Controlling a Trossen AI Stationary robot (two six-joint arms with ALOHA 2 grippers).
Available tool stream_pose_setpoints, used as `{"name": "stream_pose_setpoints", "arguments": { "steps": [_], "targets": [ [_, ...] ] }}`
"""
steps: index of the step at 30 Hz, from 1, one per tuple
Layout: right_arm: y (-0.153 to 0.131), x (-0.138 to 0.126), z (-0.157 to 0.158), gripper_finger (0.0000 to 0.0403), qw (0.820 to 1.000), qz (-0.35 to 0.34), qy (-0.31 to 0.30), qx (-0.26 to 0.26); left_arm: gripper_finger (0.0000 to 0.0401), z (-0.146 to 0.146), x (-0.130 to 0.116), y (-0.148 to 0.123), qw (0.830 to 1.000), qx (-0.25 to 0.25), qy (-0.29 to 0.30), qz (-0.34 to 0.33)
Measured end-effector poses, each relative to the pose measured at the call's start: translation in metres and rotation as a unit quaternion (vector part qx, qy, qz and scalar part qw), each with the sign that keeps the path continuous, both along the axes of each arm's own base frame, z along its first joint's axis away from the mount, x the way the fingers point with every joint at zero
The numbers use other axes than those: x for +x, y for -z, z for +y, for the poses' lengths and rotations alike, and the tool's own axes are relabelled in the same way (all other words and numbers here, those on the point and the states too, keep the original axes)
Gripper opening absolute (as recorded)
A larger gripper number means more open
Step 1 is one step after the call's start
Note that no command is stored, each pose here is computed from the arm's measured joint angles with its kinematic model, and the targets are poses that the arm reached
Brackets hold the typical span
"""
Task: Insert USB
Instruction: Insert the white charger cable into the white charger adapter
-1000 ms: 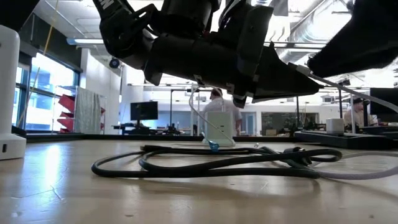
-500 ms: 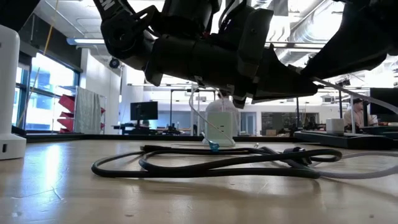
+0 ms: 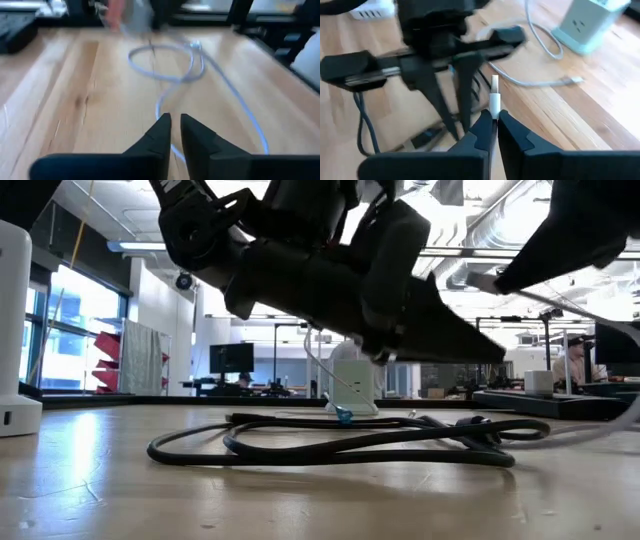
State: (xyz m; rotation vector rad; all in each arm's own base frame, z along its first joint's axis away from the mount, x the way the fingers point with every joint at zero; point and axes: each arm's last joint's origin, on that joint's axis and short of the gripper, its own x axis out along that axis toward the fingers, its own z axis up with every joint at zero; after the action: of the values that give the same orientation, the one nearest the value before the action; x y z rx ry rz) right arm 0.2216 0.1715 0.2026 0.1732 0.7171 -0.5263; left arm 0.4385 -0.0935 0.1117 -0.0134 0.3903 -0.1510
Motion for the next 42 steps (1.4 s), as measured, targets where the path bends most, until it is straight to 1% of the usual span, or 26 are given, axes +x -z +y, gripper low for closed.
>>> {"name": "stream_pose_setpoints", "arguments": {
  "steps": [4, 5, 9, 14, 19, 21, 23, 25, 27, 29, 31, 34, 38, 40, 42],
  "targets": [
    [-0.009, -0.003, -0.009, 0.0, 0.997, 0.046, -0.011, 0.062, 0.008, 0.006, -0.001, -0.004, 1.0, 0.012, -0.007, 0.012],
    [-0.009, -0.003, -0.009, 0.0, 0.996, 0.058, -0.018, 0.069, 0.0088, 0.006, -0.001, -0.006, 1.0, 0.013, -0.008, 0.013],
    [-0.005, 0.002, -0.012, 0.0001, 0.993, 0.085, -0.034, 0.077, 0.0111, 0.003, -0.002, -0.014, 1.0, 0.023, 0.001, 0.003],
    [0.003, 0.009, -0.016, 0.0002, 0.987, 0.124, -0.048, 0.094, 0.0126, -0.001, -0.003, -0.016, 1.0, 0.024, 0.007, -0.008],
    [0.011, 0.016, -0.015, 0.0001, 0.984, 0.139, -0.059, 0.099, 0.0135, 0.001, -0.003, -0.014, 1.0, 0.024, -0.018, 0.003],
    [0.015, 0.019, -0.015, 0.0001, 0.983, 0.142, -0.059, 0.105, 0.0139, 0.001, -0.004, -0.013, 0.999, 0.028, -0.019, 0.009],
    [0.022, 0.02, -0.014, 0.0001, 0.982, 0.148, -0.039, 0.11, 0.0143, 0.001, -0.004, -0.012, 0.999, 0.034, -0.024, 0.018],
    [0.028, 0.02, -0.016, 0.0, 0.981, 0.156, 0.001, 0.115, 0.0144, 0.002, -0.005, -0.01, 0.999, 0.036, -0.026, 0.025],
    [0.035, 0.019, -0.019, 0.0004, 0.976, 0.172, 0.042, 0.125, 0.0145, 0.002, -0.005, -0.01, 0.999, 0.036, -0.027, 0.025],
    [0.042, 0.016, -0.021, 0.0019, 0.972, 0.185, 0.063, 0.128, 0.0145, 0.002, -0.005, -0.01, 0.999, 0.036, -0.027, 0.023],
    [0.049, 0.012, -0.024, 0.0044, 0.97, 0.19, 0.071, 0.134, 0.0145, 0.002, -0.005, -0.01, 0.999, 0.037, -0.027, 0.026],
    [0.061, 0.009, -0.025, 0.0093, 0.971, 0.174, 0.067, 0.15, 0.0145, 0.002, -0.005, -0.009, 0.999, 0.037, -0.027, 0.026],
    [0.074, 0.007, -0.032, 0.015, 0.969, 0.152, 0.091, 0.173, 0.0145, 0.002, -0.005, -0.009, 0.998, 0.039, -0.026, 0.031],
    [0.078, 0.005, -0.035, 0.0164, 0.968, 0.142, 0.107, 0.179, 0.0145, 0.003, -0.005, -0.008, 0.998, 0.039, -0.026, 0.033],
    [0.081, 0.004, -0.037, 0.0166, 0.968, 0.128, 0.11, 0.186, 0.0145, 0.003, -0.005, -0.008, 0.998, 0.039, -0.027, 0.034]
  ]
}}
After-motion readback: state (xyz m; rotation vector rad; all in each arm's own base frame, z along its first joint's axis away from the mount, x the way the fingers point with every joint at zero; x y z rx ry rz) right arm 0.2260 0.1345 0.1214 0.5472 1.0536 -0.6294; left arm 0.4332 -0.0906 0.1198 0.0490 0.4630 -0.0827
